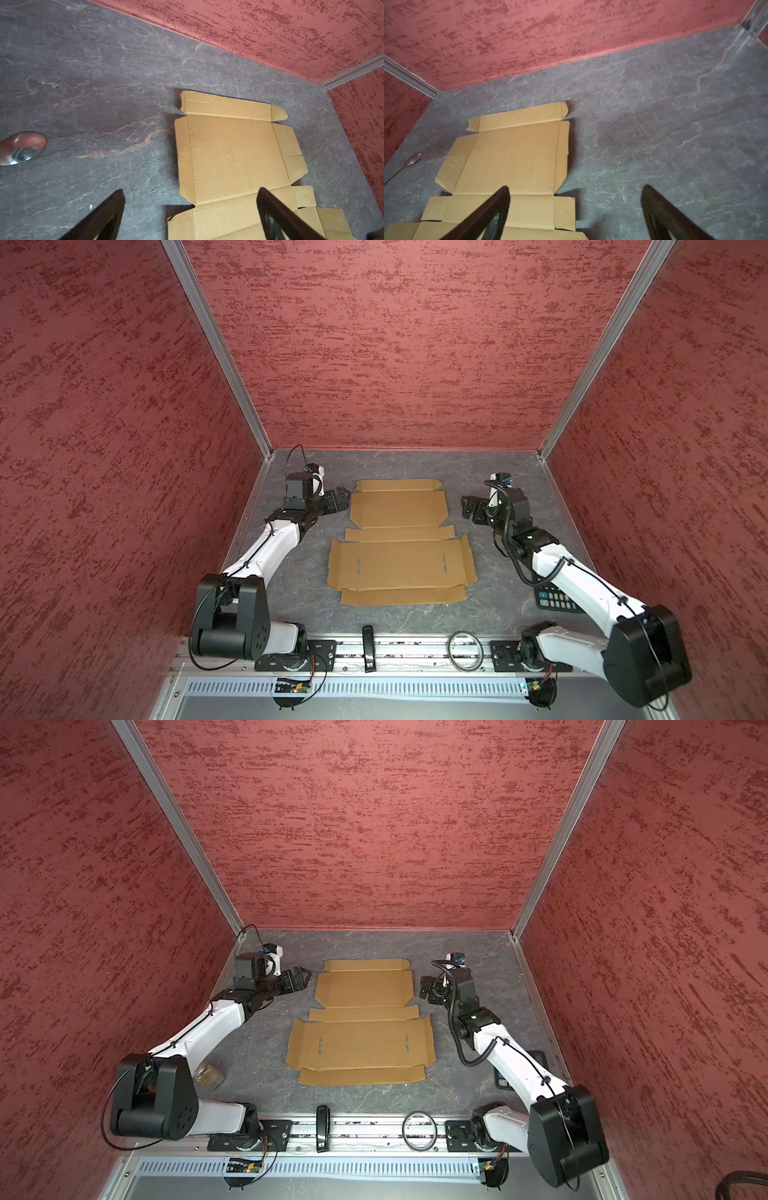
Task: Fold the paper box
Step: 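Move both grippers forward to the side edges of the cardboard blank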
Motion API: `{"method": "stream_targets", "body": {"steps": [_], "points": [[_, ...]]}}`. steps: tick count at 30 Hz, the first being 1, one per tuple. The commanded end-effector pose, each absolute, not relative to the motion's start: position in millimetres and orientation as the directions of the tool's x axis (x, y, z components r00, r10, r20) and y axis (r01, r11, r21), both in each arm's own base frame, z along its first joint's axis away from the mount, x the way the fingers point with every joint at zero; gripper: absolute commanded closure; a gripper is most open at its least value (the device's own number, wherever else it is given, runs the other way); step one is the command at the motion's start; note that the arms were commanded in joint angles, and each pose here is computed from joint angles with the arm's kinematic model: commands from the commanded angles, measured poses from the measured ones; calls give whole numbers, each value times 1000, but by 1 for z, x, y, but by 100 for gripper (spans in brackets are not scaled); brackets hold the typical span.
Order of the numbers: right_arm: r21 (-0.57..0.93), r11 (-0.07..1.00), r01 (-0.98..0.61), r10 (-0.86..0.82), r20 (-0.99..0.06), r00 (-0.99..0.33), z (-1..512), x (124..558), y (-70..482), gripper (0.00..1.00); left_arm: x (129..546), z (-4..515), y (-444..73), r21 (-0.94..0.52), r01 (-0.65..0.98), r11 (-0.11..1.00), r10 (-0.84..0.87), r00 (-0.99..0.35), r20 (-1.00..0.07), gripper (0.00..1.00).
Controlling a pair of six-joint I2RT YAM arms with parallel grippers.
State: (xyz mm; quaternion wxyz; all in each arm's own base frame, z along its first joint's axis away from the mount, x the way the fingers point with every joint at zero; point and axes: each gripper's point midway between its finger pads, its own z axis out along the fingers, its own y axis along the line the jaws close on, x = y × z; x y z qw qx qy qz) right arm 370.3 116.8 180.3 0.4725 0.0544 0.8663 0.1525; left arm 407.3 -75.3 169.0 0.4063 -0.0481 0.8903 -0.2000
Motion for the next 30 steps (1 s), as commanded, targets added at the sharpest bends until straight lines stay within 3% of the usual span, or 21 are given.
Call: {"method": "stream_targets", "body": {"steps": [1,8,12,19,25,30], "points": [[333,942,-49,241,-768,-593,177,367,136,1,404,154,-82,-394,76,916,-217,-733,-645,1],[377,925,-54,274,-757,-593,169,357,150,1,404,129,-96,-452,72,889,-217,-803,-555,0],[461,885,-67,356,-762,-540,176,350,147,1,405,122,-105,-474,78,877,-203,-834,-513,9],[417,907,-60,289,-719,-633,161,348,154,1,409,105,-117,-468,63,882,-178,-873,-453,18],[424,902,-79,271,-701,-660,159,349,164,8,413,82,-116,-453,20,891,-186,-895,-406,22],[436,894,-104,264,-698,-665,160,352,172,11,420,70,-119,-459,2,888,-191,-907,-374,33]]}}
